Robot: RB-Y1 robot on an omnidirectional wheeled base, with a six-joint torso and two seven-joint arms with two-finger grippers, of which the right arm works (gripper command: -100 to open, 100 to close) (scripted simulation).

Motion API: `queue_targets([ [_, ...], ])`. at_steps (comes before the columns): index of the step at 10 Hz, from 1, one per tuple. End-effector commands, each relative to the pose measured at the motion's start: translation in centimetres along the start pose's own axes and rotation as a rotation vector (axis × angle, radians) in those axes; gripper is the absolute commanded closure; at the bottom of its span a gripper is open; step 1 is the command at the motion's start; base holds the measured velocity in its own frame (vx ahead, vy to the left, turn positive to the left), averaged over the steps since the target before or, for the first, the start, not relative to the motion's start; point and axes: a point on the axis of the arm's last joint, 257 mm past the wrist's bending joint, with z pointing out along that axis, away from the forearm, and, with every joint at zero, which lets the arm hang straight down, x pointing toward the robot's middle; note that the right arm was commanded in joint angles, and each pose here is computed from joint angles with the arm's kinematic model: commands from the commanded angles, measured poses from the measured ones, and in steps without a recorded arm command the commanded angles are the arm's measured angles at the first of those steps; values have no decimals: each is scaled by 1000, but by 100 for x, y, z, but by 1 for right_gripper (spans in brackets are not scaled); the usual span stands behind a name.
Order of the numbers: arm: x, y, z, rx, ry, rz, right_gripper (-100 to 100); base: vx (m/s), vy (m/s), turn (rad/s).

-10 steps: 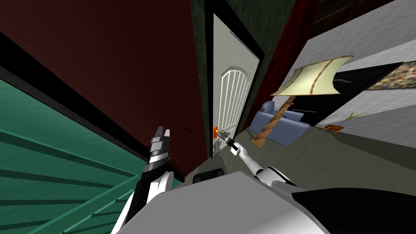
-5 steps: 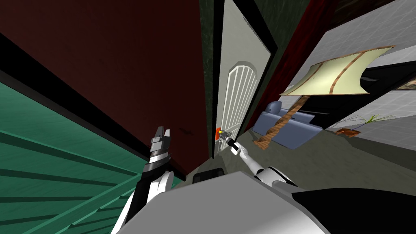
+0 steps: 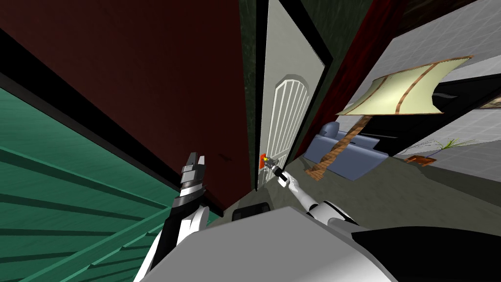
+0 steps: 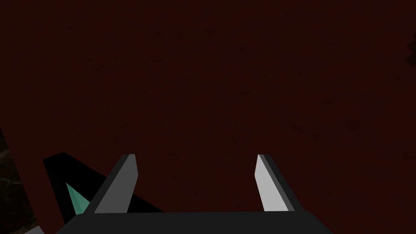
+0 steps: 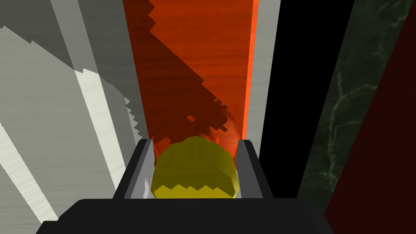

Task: Pull the door open

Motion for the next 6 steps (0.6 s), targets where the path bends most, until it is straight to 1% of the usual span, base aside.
queue_targets([
  [1,-4,-45,-8,9,0,45,100,-53,-46,23],
  [6,-16,-89,-4,21,-8,216,100,-55,-39,31],
])
